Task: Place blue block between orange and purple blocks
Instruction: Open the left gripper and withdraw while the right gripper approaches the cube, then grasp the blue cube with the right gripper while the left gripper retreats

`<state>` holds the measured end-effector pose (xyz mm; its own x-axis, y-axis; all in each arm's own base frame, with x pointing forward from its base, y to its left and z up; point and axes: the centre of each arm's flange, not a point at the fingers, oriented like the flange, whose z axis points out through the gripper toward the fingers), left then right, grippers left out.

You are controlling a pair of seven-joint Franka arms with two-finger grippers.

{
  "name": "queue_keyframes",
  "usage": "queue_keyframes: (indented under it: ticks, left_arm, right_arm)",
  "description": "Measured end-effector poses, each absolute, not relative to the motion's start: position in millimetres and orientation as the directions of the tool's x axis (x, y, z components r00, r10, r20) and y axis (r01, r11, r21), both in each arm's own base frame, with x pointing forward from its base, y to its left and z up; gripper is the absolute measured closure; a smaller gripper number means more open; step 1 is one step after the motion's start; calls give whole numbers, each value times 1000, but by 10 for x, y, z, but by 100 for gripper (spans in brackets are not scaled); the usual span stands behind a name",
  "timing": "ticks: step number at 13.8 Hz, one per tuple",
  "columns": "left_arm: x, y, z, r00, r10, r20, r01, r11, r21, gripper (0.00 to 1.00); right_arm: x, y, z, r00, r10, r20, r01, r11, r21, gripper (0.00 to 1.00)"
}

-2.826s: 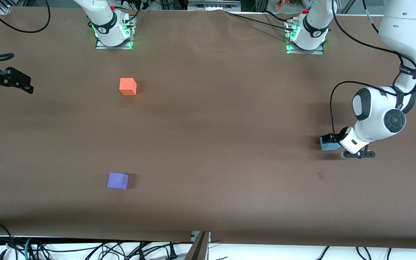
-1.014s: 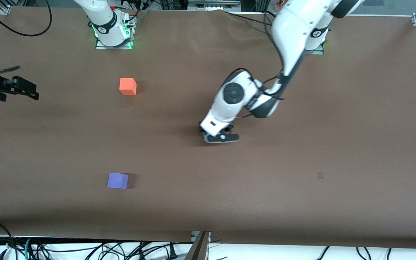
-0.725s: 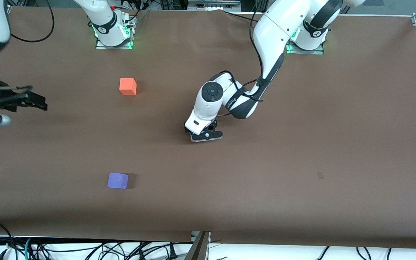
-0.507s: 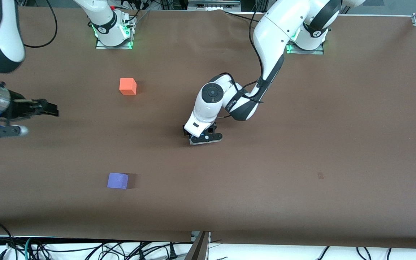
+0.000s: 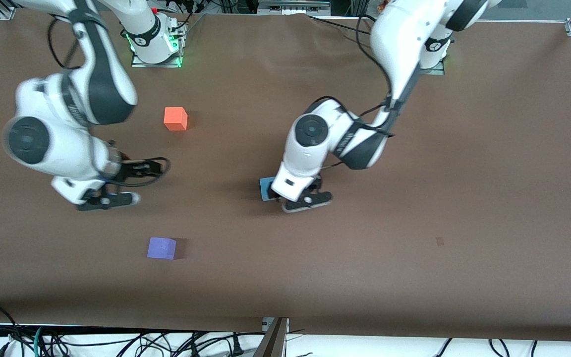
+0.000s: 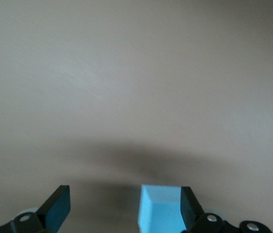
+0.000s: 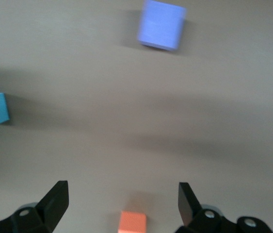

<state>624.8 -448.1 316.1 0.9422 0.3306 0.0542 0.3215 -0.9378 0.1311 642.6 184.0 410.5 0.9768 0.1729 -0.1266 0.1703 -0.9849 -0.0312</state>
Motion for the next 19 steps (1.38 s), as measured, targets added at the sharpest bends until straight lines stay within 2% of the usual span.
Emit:
queue_keyframes:
  ticks: [3, 5, 8, 13, 16, 19]
  left_arm:
    - [6578, -3720, 3654, 927, 373, 24, 369, -924, 95, 0]
    - [6583, -3458, 4041, 937, 349, 12, 347, -935, 74, 0]
    - [6356, -3115, 4776, 958, 284, -31, 284, -959, 4, 0]
    - [5974, -1829, 5782, 958, 282, -54, 279, -959, -52, 0]
    - [5657, -930, 6010, 963, 264, -53, 261, -963, -63, 0]
    - [5533, -244, 5863, 958, 282, -49, 280, -958, -59, 0]
  right_arm:
    - [6350, 2570, 3683, 988, 121, -99, 120, -993, -20, 0]
    - [6289, 2982, 3447, 994, 91, -60, 89, -996, -27, 0]
    - [6108, 3488, 3206, 995, 89, -43, 88, -996, -33, 0]
    - [5920, 4188, 3025, 999, 20, 27, 22, -997, -77, 0]
    - [5899, 4384, 2769, 999, -3, 48, 1, -995, -96, 0]
    - [5844, 4520, 2441, 998, -5, 60, 2, -994, -107, 0]
